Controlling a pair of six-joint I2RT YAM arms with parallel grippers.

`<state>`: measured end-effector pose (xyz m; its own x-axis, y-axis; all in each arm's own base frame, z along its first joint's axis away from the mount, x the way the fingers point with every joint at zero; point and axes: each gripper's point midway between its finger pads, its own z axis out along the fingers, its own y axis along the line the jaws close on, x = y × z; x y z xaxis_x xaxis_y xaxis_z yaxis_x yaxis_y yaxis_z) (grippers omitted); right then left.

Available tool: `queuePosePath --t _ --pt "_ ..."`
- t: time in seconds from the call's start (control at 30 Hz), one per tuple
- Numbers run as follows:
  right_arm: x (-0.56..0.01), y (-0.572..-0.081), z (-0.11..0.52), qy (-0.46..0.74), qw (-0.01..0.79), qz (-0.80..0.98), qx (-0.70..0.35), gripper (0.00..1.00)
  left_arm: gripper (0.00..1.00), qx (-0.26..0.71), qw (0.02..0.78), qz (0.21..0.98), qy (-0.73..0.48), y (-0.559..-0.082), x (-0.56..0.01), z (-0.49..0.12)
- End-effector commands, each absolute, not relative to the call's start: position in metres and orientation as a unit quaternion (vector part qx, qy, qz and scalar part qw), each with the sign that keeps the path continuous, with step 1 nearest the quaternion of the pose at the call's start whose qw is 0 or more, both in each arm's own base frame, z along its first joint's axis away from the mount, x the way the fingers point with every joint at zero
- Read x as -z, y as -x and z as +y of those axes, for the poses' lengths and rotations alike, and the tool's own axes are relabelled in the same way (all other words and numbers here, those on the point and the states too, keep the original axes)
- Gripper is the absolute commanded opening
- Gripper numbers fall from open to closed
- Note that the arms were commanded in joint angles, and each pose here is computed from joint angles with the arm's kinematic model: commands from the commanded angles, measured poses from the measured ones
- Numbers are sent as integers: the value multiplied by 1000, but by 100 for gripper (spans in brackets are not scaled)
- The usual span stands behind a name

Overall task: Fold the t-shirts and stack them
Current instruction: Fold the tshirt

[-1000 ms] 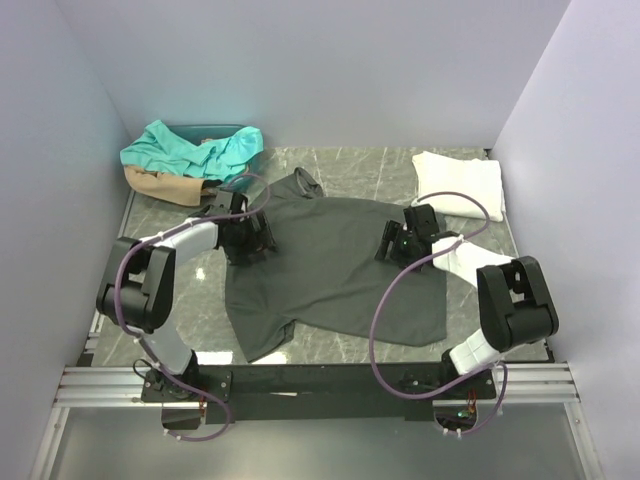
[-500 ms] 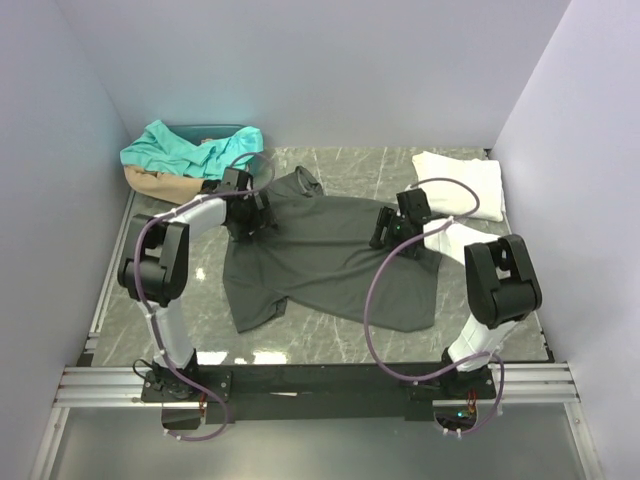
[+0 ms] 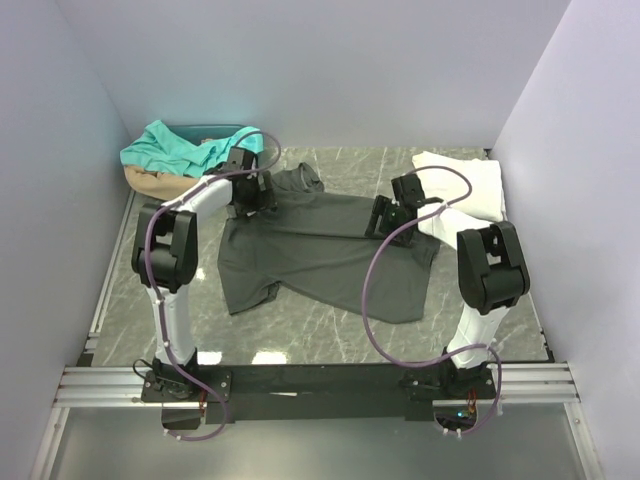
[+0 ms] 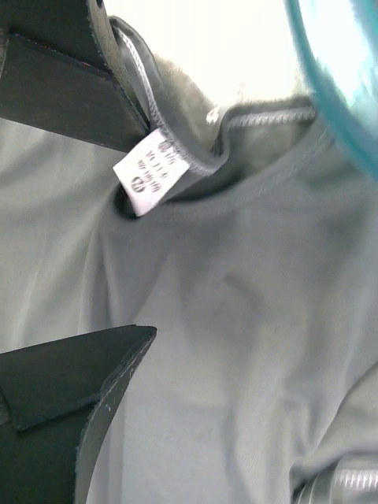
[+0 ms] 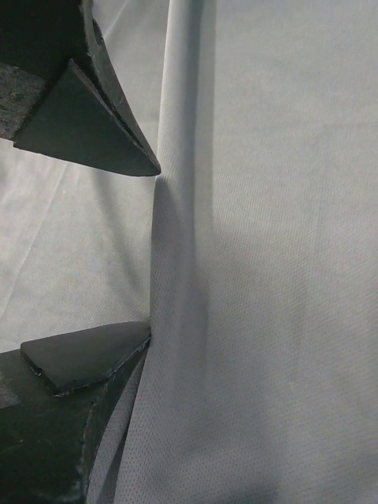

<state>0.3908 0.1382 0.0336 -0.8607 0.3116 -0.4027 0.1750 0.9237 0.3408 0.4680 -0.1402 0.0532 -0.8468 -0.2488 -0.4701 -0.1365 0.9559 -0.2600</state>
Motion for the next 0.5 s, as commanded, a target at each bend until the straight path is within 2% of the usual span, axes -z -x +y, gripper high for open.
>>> queuePosePath --t 0.0,0.2,0.23,0.27,0.33,0.37,0.47 --pt "-58 -403 146 -119 250 947 -163 81 96 120 309 942 59 -470 -105 -158" --pt "-84 -403 147 -116 273 938 -176 81 96 132 347 925 77 -420 -147 -160" --pt "-88 -402 148 -115 276 937 -180 81 96 120 330 932 87 -402 -131 -153" --pt "-90 -401 148 -116 278 936 -182 81 96 115 347 925 100 -392 -145 -145" --pt "-95 -397 148 -116 281 934 -186 81 96 99 323 932 130 -360 -124 -133" --pt "-96 -395 148 -117 281 934 -187 81 95 95 338 925 146 -350 -135 -124" --pt "-99 -387 147 -118 284 932 -192 81 87 68 297 932 195 -307 -112 -105"
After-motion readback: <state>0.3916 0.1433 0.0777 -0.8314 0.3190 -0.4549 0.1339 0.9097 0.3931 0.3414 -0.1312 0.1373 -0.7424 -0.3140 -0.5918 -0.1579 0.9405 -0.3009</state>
